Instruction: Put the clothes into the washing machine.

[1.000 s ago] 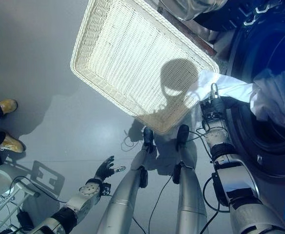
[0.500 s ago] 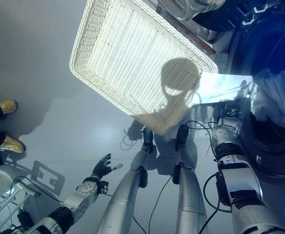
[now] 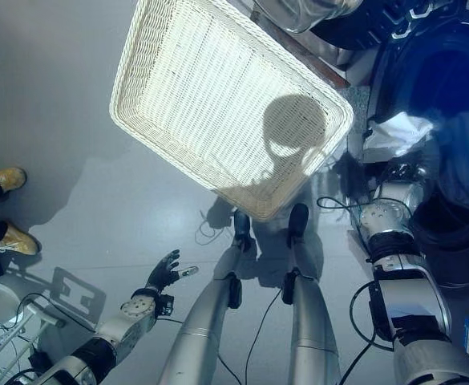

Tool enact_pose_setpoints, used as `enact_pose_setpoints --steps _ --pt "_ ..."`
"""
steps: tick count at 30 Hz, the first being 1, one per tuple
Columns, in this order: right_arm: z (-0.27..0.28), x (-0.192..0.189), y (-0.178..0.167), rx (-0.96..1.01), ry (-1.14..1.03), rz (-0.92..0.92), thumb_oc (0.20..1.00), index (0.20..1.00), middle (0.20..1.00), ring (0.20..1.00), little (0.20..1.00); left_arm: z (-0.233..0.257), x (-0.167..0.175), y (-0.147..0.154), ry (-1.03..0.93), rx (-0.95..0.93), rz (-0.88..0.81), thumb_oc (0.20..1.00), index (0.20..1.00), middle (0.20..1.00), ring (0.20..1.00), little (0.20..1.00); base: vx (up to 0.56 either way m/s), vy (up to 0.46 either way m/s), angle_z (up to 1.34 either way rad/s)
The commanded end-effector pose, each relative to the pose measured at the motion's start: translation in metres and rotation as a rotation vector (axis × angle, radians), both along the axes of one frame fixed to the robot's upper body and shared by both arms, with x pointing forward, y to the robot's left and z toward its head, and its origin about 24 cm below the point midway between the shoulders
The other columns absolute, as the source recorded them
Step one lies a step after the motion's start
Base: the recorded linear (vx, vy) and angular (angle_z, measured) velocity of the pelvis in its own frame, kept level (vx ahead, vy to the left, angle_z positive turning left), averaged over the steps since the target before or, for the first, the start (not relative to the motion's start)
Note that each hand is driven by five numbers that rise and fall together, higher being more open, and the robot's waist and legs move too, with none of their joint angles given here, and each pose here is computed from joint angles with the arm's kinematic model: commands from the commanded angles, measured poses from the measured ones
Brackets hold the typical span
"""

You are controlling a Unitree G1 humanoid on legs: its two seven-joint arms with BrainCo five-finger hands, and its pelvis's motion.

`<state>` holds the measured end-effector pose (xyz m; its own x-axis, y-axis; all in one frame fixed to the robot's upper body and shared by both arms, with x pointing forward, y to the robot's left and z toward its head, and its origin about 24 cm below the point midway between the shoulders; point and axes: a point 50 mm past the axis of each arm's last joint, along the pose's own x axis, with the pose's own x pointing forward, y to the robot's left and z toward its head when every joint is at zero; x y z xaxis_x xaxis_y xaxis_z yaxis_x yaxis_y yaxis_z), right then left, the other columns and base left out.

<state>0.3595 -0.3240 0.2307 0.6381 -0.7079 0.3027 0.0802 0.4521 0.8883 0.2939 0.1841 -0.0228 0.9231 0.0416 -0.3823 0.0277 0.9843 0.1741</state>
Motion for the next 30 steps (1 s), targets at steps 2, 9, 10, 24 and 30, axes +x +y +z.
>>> enact_pose_setpoints --steps 2,9,10,24,30 --pt "0.000 -0.035 -0.046 0.173 -0.181 -0.147 0.200 0.200 0.200 0.200 0.200 -0.022 -0.030 0.019 0.071 0.012 0.030 1.000 1.000 1.000 1.000 1.000 0.00 -0.055 -0.05" --pt "-0.041 -0.106 -0.098 0.776 -0.305 -0.663 0.200 0.200 0.200 0.200 0.200 -0.030 -0.042 0.035 0.102 0.049 0.049 1.000 1.000 1.000 1.000 1.000 0.00 -0.062 -0.04" --pt "-0.045 -0.118 -0.104 0.877 -0.302 -0.748 0.200 0.200 0.200 0.200 0.200 -0.029 -0.042 0.037 0.103 0.051 0.050 1.000 1.000 1.000 1.000 1.000 0.01 -0.073 -0.01" --pt "-0.073 -0.009 -0.029 0.489 0.187 0.467 1.000 1.000 1.000 1.000 1.000 -0.001 -0.021 0.060 0.087 0.070 0.023 1.000 1.000 1.000 1.000 1.000 0.00 -0.038 -0.04" --pt "-0.085 0.002 -0.003 0.378 0.265 0.667 1.000 1.000 1.000 1.000 1.000 -0.002 -0.015 0.055 0.078 0.077 0.014 1.000 1.000 1.000 1.000 1.000 -0.01 -0.005 0.00"
